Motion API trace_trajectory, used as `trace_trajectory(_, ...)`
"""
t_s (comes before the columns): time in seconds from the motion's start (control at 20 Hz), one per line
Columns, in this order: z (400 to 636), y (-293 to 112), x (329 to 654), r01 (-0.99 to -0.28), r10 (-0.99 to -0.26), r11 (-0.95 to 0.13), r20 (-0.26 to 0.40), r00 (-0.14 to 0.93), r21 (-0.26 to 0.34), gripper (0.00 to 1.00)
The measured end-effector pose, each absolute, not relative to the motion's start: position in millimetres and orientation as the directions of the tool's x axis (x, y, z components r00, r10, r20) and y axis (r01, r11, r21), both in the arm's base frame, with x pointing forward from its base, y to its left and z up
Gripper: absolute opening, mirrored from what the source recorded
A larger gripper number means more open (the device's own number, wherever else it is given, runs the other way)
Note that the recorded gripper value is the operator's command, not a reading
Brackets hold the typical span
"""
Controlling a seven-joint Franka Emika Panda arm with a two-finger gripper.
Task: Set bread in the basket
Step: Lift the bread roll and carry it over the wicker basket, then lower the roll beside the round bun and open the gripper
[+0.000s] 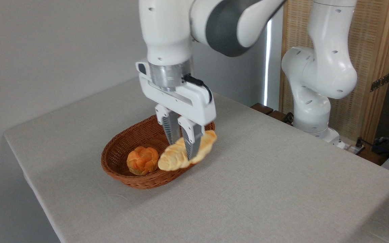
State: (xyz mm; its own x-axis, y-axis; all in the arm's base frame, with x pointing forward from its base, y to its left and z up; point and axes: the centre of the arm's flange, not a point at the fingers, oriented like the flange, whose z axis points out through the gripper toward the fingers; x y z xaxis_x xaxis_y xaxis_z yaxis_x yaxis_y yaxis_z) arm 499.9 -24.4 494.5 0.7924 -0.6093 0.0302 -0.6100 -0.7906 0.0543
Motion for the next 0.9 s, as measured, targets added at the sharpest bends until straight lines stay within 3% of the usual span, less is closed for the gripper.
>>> trace_trajectory(0.25, 494.6, -96.2, 491.1, -0.474, -0.474, -0.88, 0.008, 0.881, 0.045, 0.61)
trace_trajectory(0.3, 493.5, -108.3, 488.9, -0.458, -0.458, -0.888, 0.004, 0.889, 0.048, 0.66)
trace_trajectory(0.4, 489.8, -122.7, 486.6, -0.45, -0.451, -0.891, -0.001, 0.893, 0.062, 0.91)
trace_trajectory(0.45, 486.6, -128.4, 486.0, -0.448, -0.449, -0.892, -0.008, 0.893, 0.068, 0.98)
trace_trajectory(0.9, 467.2, -141.5, 488.0, -0.447, -0.451, -0.891, -0.046, 0.891, 0.076, 1.0)
